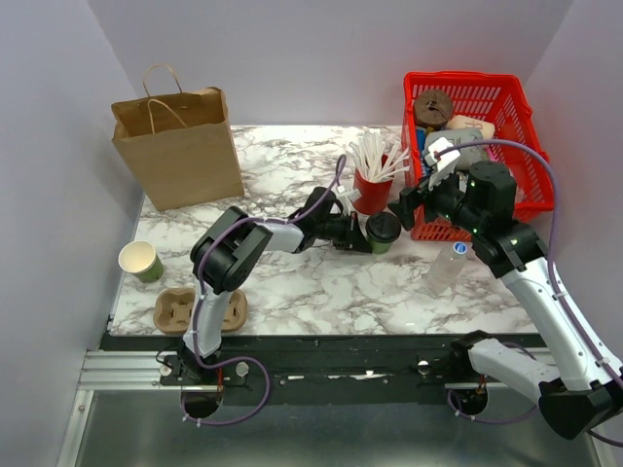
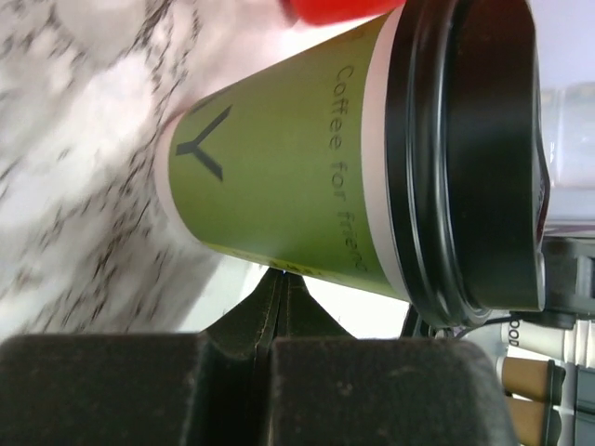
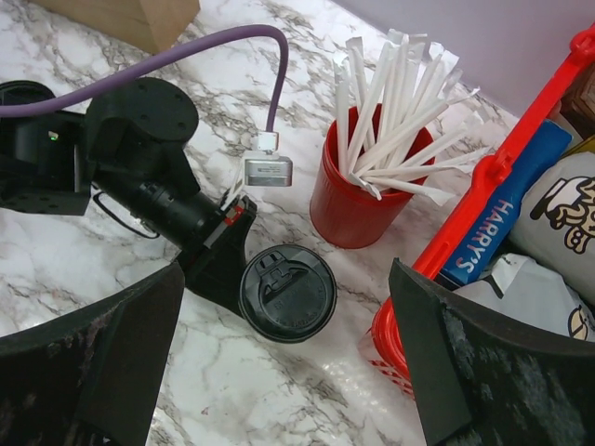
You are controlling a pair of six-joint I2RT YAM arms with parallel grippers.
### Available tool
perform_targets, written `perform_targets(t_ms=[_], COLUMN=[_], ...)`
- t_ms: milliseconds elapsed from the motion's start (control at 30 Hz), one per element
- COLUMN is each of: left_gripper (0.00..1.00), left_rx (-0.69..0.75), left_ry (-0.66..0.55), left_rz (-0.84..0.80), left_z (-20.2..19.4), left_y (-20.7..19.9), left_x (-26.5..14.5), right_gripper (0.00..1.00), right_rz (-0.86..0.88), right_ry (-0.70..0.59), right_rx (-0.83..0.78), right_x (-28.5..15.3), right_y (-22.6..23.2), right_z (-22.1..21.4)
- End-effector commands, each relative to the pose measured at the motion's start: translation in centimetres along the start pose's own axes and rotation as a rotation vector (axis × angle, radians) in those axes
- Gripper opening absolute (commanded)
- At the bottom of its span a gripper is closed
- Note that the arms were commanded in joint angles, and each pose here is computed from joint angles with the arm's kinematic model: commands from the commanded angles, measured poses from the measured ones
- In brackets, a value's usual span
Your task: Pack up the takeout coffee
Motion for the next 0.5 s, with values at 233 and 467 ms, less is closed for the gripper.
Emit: perform_targets(t_ms=[233, 467], left_gripper=[0.00, 0.41], left_rx=[0.037, 0.083], left_ry=[-0.028, 0.016], left_rz=[-0.060, -0.019], left_z=[1.5, 1.2], left_y=[-1.1, -3.0], left_x=[3.2, -0.8], right_gripper=[1.00, 1.00], right_rz=[-0.045, -0.041], right_ry=[-0.024, -0.035], right_rx=[0.003, -0.015], right_x=[-0.3, 0.2], right_y=[-0.7, -1.0], right_z=[0.1, 1.1])
Point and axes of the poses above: each gripper's point midway between its finger pads, its own x axis out along the fingers, its own y axis along the line the jaws close on, z = x × y, the point moved 8 cm from there along -x, back along the fingers, and after that the axes turned 2 degrees about x, right-handed, at the moved point
